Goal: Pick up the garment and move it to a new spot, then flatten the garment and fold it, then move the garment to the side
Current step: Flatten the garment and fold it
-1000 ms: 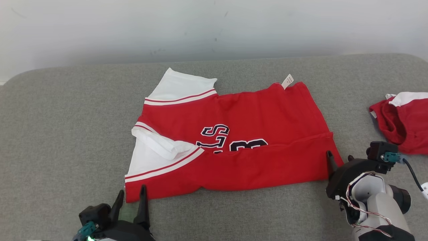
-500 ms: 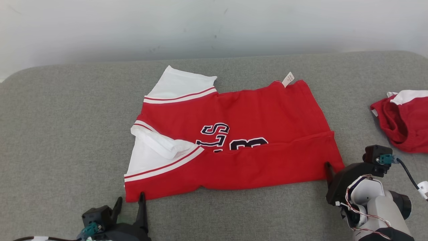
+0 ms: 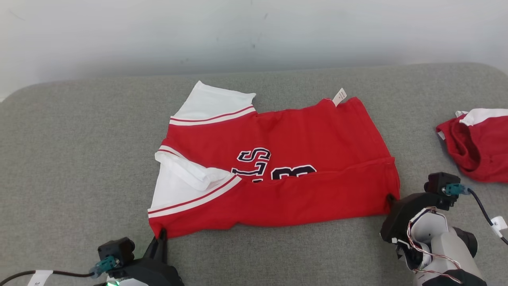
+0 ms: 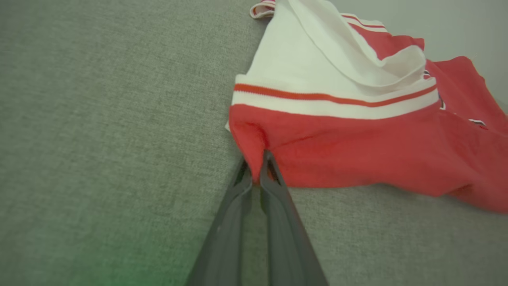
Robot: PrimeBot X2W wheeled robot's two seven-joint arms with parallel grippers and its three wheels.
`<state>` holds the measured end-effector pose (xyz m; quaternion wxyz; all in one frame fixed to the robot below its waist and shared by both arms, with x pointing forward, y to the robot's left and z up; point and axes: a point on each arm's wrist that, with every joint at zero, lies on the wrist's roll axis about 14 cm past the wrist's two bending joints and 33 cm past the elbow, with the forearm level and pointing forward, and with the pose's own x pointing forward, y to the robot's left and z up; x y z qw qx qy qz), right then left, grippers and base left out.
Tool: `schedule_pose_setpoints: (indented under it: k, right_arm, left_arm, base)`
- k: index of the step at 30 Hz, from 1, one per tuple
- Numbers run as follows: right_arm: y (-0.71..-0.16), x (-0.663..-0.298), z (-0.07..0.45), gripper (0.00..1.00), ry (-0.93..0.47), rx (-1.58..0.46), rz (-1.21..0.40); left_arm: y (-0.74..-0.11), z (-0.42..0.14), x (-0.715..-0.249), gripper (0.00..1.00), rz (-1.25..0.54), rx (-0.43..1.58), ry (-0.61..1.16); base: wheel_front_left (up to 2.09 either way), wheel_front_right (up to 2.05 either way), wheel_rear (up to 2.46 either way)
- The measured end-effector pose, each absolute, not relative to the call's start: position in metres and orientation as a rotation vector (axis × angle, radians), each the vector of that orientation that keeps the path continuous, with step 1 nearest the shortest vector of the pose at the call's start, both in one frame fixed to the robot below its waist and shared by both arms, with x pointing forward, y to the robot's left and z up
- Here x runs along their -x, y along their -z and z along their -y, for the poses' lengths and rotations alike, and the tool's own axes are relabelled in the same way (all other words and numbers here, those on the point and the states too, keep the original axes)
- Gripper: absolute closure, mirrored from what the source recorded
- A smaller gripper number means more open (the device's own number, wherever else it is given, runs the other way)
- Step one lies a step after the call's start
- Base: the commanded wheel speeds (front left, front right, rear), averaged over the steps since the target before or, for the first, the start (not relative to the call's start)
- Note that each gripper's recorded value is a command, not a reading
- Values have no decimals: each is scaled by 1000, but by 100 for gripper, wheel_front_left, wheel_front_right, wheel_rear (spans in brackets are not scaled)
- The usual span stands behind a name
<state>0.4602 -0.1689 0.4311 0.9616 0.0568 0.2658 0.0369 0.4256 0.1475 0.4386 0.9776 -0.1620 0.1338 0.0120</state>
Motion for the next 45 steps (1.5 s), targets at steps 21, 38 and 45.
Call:
schedule_pose_setpoints:
  k: [21,38,45]
  right_arm:
    - [-441,-381,185,100,-51,-197,-548]
    - [-422,-337,189,0,-45,-272,-617]
    - [-431,-341,193,0,-37,-257,-588]
  left_arm:
    - [-461,-157,-344,100,-276,369,-31]
    - [-439,-155,-310,0,-364,311,-42]
    - [-438,-167,-313,0,-373,273,-57]
  base:
    - [0,0,0]
    - [0,0,0]
    - [0,0,0]
